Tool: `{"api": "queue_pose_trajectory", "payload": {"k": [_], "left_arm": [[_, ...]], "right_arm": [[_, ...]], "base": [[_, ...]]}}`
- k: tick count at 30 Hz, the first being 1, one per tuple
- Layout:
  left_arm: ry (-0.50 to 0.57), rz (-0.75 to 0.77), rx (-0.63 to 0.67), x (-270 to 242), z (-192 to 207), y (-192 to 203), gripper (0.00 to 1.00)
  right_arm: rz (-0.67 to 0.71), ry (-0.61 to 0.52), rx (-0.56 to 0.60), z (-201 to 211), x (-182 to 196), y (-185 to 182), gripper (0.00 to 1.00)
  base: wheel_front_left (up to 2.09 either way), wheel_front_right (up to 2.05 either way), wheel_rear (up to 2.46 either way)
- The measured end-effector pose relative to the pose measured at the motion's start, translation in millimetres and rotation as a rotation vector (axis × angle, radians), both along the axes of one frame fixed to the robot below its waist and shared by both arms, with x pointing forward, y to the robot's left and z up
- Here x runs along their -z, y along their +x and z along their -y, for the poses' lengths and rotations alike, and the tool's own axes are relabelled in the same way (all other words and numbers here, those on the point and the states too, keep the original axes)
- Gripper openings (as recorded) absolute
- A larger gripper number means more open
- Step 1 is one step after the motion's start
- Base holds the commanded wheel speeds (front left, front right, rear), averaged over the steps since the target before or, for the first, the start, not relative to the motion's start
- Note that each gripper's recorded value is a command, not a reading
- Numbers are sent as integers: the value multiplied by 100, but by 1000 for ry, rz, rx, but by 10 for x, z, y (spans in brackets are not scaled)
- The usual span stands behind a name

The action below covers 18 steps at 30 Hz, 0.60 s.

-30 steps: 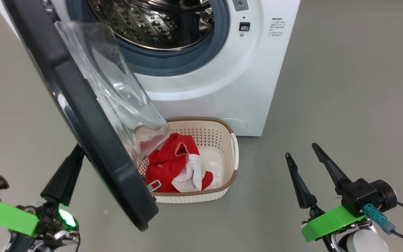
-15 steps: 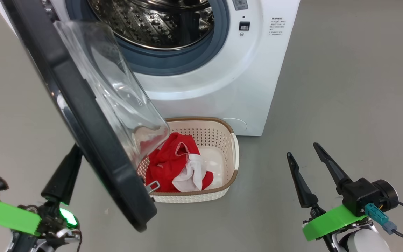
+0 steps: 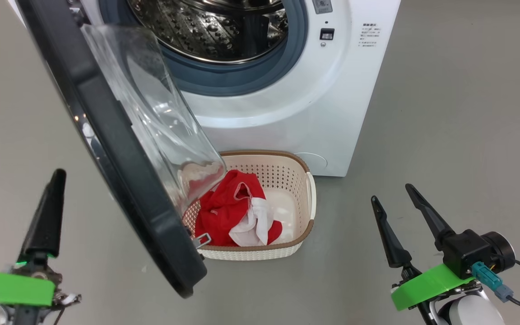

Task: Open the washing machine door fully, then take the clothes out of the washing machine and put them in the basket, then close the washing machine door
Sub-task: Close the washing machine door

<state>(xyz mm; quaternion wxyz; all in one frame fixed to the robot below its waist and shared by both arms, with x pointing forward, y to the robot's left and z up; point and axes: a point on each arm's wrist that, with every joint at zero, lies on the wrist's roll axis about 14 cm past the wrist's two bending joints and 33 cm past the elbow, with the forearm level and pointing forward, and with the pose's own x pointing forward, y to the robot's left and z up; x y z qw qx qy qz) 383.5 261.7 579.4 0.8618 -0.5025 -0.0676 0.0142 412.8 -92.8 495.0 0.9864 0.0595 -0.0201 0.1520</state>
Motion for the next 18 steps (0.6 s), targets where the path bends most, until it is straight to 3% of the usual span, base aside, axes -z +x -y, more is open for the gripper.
{"api": "queue_pose_trajectory", "payload": {"k": [5,12,18], "left_arm": [[198,53,-96,-88,-61,-76,100],[582,73,-181,-114,-30,-203,100],[753,70,-218,-61,64,-273,100]], "right_arm": [[6,2,-5,-20,-16,2,100],[15,2,-8,-29,-51,-7,100],[20,2,-4,-17,-72,-19,100]], "base": [[0,0,0],[0,0,0],[0,0,0]]}}
